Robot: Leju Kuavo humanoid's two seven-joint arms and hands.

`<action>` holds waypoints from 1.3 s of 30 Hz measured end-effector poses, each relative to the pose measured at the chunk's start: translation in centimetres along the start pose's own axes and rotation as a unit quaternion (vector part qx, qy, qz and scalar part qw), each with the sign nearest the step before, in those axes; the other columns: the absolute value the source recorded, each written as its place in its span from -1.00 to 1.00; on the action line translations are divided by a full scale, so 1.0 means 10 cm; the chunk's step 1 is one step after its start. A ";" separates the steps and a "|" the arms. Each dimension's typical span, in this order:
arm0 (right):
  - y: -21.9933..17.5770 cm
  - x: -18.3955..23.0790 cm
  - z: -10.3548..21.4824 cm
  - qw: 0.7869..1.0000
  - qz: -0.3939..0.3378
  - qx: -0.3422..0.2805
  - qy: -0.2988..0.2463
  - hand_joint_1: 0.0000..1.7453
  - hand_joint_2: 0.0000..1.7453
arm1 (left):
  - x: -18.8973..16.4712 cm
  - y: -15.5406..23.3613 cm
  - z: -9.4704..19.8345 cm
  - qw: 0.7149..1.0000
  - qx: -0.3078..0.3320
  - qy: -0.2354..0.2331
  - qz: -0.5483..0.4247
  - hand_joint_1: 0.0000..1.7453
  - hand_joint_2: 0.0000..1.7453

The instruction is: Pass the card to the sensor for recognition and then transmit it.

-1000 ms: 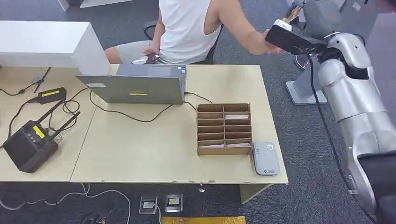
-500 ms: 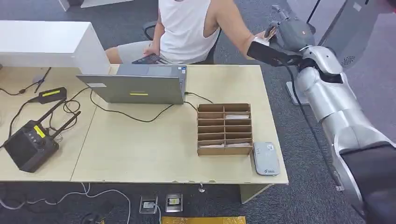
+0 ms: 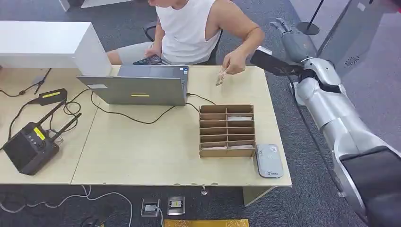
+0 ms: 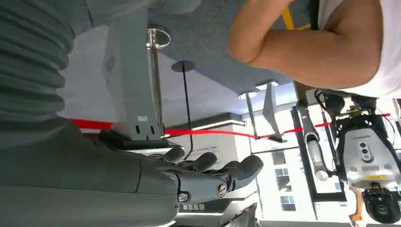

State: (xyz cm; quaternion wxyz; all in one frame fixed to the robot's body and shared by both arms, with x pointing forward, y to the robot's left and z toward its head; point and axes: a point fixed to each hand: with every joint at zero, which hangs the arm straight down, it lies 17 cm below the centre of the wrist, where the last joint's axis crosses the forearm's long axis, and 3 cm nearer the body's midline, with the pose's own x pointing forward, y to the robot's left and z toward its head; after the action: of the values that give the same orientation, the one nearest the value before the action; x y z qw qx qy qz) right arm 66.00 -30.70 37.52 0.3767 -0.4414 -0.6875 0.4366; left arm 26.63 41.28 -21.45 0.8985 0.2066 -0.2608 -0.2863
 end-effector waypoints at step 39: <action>0.72 0.71 1.89 0.931 -0.349 0.104 0.026 -1.00 1.00 | -0.52 -0.20 0.16 0.999 0.008 0.024 0.021 -1.00 -1.00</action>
State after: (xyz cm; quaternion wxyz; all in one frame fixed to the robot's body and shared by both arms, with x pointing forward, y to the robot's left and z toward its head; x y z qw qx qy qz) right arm 48.61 -27.49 25.40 0.5669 -0.1430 -0.7388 0.3352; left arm 21.23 42.69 -23.12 0.9086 0.2149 -0.2455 -0.2607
